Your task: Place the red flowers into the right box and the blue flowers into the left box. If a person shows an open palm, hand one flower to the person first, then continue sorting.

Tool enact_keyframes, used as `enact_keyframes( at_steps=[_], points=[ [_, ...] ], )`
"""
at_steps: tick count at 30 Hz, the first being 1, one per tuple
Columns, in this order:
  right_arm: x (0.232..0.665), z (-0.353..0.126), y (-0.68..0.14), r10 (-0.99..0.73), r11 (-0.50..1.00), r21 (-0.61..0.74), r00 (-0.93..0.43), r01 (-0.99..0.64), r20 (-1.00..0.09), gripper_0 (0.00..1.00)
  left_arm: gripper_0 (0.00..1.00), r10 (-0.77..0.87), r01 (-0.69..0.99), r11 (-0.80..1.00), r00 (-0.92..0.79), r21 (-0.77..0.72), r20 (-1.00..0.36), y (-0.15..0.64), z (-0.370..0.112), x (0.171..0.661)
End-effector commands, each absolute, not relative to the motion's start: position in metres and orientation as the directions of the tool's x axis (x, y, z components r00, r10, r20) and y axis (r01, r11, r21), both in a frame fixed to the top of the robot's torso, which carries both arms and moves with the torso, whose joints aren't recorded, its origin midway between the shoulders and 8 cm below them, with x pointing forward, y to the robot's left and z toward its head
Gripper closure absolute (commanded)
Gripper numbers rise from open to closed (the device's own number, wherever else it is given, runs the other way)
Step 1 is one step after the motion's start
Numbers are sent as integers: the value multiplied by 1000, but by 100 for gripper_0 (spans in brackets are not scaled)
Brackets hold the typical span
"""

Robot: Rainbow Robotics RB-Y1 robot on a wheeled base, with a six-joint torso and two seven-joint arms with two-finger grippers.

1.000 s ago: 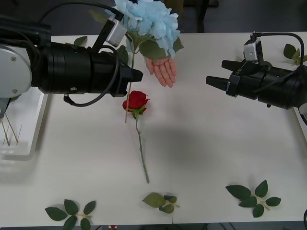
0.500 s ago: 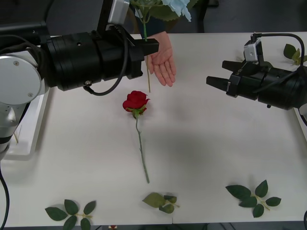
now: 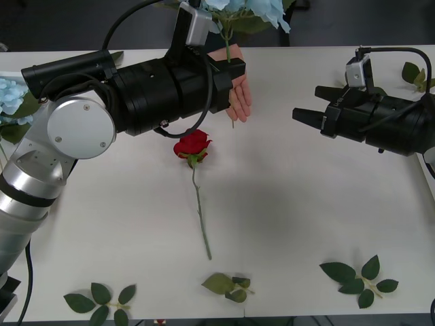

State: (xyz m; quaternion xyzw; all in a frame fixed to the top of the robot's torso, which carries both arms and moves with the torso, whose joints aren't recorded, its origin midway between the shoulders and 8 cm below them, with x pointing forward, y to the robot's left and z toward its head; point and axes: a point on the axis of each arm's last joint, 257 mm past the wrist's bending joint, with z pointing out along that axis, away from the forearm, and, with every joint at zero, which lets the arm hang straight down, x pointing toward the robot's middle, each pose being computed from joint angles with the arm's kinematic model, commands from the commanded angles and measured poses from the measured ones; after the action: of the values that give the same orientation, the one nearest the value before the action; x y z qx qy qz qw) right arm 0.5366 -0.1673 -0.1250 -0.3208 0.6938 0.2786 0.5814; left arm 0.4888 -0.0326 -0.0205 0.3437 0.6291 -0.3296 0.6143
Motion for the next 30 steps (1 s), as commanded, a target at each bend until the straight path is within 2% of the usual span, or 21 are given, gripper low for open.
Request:
enact_keyframes(
  at_steps=[1, 30],
  points=[
    [534, -128, -158, -124, 632, -3, -97, -775, -988, 3, 100, 5, 848, 528, 42, 38, -999, -46, 5, 486],
    [534, -128, -157, -123, 632, -4, -95, -775, -988, 3, 100, -2, 854, 521, 26, 21, -1000, -45, 4, 484]
  ],
)
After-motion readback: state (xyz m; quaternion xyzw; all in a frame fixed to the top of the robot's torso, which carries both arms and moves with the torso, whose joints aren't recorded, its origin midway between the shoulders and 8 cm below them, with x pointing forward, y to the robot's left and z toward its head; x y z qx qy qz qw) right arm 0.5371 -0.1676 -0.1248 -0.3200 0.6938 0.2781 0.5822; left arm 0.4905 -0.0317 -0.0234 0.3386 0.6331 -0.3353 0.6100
